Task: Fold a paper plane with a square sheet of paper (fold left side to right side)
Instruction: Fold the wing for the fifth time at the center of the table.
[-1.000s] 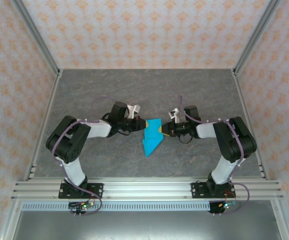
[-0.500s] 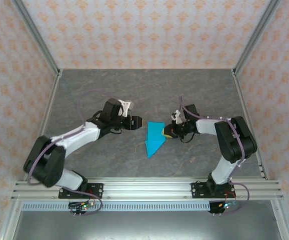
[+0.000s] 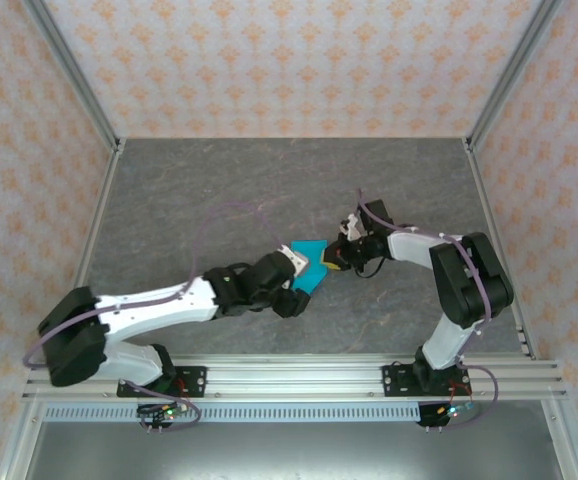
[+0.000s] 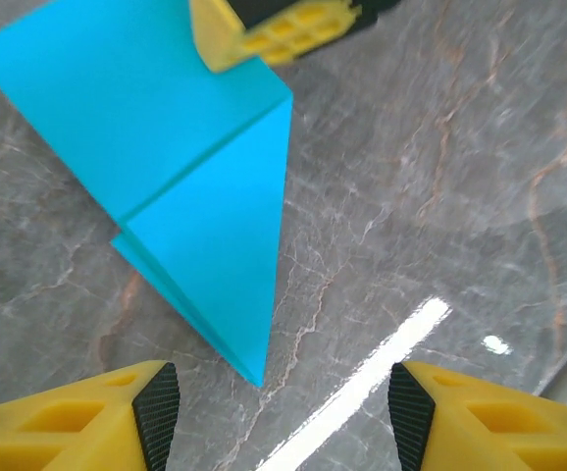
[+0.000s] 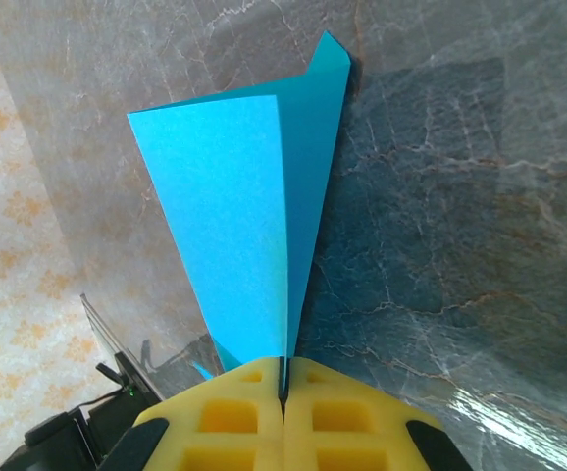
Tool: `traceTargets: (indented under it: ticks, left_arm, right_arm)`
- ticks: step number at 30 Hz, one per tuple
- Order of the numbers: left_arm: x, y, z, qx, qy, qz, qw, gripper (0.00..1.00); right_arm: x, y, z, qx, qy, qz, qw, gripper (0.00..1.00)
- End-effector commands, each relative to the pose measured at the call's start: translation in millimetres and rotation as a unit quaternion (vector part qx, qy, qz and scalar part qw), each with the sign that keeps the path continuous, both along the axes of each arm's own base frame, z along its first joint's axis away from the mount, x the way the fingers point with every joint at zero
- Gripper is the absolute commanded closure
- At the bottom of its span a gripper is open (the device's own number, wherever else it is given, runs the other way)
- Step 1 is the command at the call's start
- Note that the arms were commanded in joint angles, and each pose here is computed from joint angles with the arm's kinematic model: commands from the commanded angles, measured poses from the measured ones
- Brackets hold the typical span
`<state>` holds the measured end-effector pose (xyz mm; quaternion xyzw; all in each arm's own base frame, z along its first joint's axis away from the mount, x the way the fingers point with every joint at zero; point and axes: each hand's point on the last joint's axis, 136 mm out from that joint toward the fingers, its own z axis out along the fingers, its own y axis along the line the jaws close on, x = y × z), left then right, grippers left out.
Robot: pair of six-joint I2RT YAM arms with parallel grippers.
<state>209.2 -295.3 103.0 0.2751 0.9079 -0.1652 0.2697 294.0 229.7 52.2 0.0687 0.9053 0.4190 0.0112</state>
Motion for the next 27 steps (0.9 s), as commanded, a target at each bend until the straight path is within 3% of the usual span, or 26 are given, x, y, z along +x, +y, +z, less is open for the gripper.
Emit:
traceTargets:
  ticks: [1, 13, 27]
  left_arm:
    - [13, -7, -6, 0.045, -0.019, 0.021, 0.999, 0.39]
    - [25, -26, -48, 0.115, 0.001, 0.032, 0.993, 0.41]
    - [28, -15, -69, 0.171, 0.003, 0.051, 0.984, 0.65]
  right_arm:
    - [-1, -3, 2, -0.016, 0.019, -0.018, 1.0, 1.0]
    - [-1, -1, 2, -0.015, 0.032, -0.025, 0.999, 1.0]
    - [0, 0, -1, -0.017, 0.039, -0.02, 0.999, 1.0]
